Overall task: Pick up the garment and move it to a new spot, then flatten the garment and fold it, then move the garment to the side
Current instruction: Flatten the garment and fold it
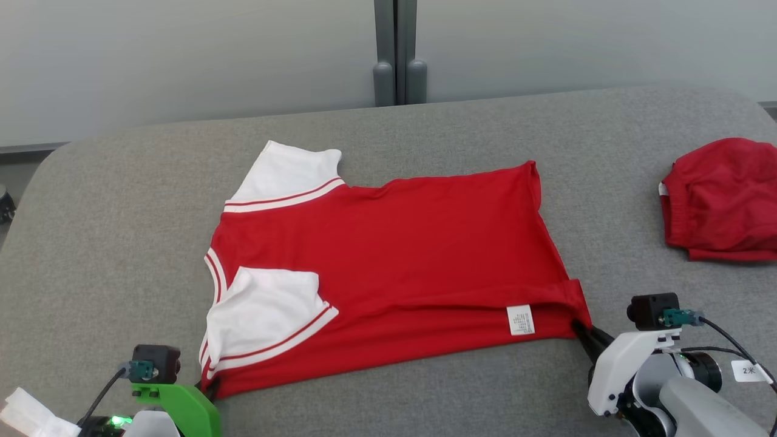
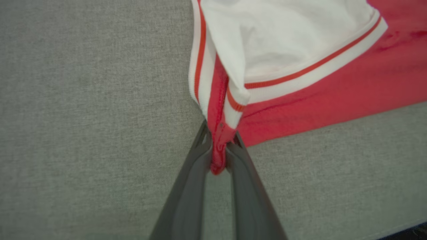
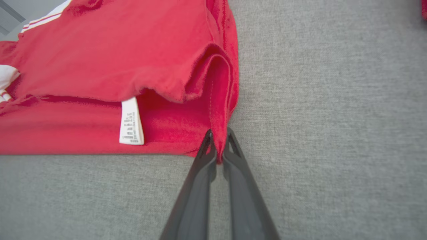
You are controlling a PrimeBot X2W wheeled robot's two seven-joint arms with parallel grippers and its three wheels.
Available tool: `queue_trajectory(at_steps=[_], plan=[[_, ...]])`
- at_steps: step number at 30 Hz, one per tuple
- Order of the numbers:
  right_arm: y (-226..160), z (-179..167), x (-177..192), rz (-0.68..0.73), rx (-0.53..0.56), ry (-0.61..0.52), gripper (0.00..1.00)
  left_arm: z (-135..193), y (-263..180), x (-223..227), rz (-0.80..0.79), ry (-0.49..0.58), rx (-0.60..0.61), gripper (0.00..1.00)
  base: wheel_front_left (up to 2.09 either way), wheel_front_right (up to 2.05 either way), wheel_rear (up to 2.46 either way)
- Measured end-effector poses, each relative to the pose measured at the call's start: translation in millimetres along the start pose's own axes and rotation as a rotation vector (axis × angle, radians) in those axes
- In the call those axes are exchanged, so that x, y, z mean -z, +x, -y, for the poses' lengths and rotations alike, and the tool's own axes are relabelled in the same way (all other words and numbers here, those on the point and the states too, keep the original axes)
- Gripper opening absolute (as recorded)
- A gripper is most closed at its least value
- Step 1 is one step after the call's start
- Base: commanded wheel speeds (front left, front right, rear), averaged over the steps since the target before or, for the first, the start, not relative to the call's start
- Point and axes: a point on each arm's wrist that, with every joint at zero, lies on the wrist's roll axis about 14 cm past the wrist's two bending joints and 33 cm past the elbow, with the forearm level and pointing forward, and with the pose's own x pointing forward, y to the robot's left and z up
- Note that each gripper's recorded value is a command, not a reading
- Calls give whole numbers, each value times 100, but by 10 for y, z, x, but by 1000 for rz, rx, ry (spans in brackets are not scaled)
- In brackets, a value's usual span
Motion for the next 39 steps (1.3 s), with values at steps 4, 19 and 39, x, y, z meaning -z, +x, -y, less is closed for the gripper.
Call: queue_trajectory(at_steps=[4,19,39], plan=[[-133,44,120,-72,-16,17,0,20,-150,114,-50,3,15,0,0,0,0],[-571,233,477,-243,12,132,100,86,-579,453,-207,-30,32,100,0,0,0],[431,143,-1439,198,-9,0,100,127,303,-1806,57,245,135,100,0,0,0]])
